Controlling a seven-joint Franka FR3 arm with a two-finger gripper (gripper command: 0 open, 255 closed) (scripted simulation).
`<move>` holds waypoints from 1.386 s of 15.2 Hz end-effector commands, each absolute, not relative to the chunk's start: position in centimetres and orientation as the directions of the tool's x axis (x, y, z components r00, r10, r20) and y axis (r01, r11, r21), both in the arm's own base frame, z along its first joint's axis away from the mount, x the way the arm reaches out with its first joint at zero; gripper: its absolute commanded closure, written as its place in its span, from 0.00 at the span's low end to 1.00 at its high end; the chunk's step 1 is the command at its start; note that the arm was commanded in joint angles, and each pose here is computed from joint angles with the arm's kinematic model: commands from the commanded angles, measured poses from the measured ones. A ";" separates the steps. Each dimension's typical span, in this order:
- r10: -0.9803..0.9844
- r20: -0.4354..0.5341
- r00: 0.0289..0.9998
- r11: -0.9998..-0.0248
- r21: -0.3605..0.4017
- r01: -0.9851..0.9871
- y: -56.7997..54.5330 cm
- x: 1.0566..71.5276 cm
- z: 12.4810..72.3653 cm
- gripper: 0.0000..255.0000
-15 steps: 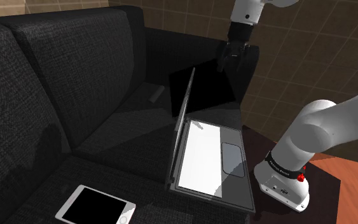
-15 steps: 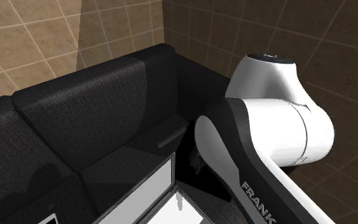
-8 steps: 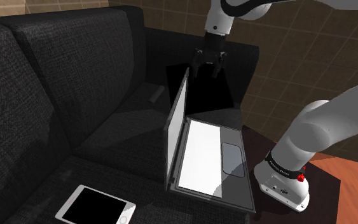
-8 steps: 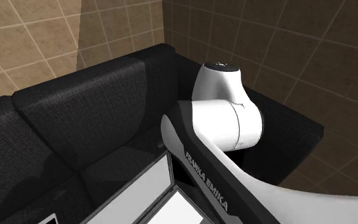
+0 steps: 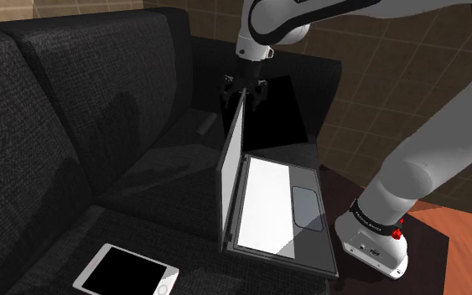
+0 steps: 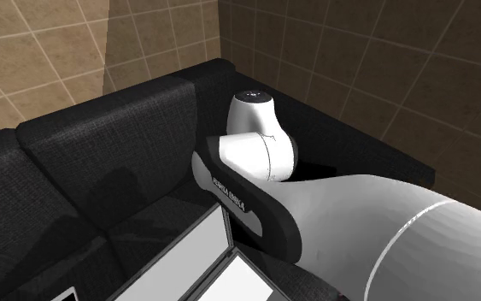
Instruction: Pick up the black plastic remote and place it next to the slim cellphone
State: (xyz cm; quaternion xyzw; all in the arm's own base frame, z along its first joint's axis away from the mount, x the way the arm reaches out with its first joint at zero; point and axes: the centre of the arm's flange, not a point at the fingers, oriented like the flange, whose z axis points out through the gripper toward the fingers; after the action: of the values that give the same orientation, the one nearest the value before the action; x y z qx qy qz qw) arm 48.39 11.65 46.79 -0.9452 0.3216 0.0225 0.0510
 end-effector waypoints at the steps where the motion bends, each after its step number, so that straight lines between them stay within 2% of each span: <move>1: -0.654 -0.074 0.753 -0.749 -0.076 -0.658 12.2 50.6 45.2 0.00; 15: -0.900 -0.053 0.433 -0.431 -0.036 -0.901 12.4 66.1 35.7 0.00; 21: -0.903 -0.052 0.427 -0.425 -0.036 -0.904 12.5 66.4 32.9 0.00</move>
State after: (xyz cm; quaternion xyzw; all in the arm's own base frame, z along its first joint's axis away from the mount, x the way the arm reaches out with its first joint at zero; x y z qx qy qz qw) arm 66.33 12.40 33.51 -0.8443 0.5349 0.0126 0.0289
